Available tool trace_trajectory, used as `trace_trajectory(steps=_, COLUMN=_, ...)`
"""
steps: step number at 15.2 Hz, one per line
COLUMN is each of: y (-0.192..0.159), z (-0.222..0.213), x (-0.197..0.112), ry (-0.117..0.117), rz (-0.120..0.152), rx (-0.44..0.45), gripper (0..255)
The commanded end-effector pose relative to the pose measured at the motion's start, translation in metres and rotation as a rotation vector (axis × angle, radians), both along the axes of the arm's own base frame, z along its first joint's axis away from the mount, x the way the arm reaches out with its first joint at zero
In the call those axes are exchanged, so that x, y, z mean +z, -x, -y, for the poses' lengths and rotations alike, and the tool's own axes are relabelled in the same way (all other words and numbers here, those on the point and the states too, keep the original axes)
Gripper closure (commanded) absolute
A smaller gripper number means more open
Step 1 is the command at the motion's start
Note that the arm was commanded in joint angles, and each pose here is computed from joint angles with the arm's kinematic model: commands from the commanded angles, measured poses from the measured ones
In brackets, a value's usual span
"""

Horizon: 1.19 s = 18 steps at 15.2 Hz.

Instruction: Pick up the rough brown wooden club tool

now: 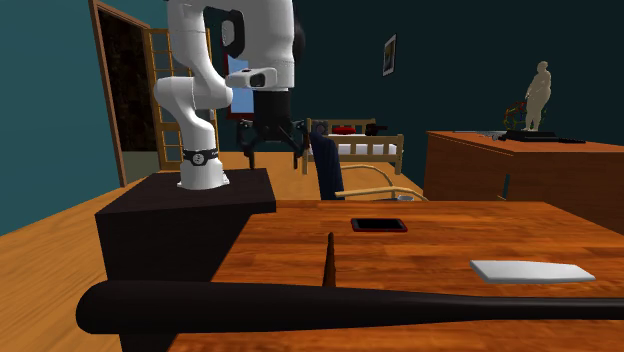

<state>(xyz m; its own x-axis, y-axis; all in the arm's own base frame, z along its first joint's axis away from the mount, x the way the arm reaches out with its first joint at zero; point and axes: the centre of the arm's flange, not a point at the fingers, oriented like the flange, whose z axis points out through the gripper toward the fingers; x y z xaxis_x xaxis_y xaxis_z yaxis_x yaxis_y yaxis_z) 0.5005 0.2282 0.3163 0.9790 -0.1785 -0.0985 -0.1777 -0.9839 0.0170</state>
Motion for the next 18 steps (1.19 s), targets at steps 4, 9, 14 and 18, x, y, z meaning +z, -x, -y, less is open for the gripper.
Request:
trace_trajectory(steps=4, y=-0.04, z=-0.032, x=-0.045, ry=0.002, rz=0.009, rx=-0.021, gripper=0)
trace_trajectory(steps=9, y=-0.08, z=-0.061, x=-0.088, ry=0.005, rz=0.017, rx=-0.04, gripper=0)
trace_trajectory(steps=14, y=-0.12, z=-0.09, x=-0.13, ry=0.007, rz=0.025, rx=-0.06, gripper=0)
trace_trajectory(steps=18, y=-0.124, z=-0.092, x=-0.15, ry=0.007, rz=0.026, rx=-0.062, gripper=0)
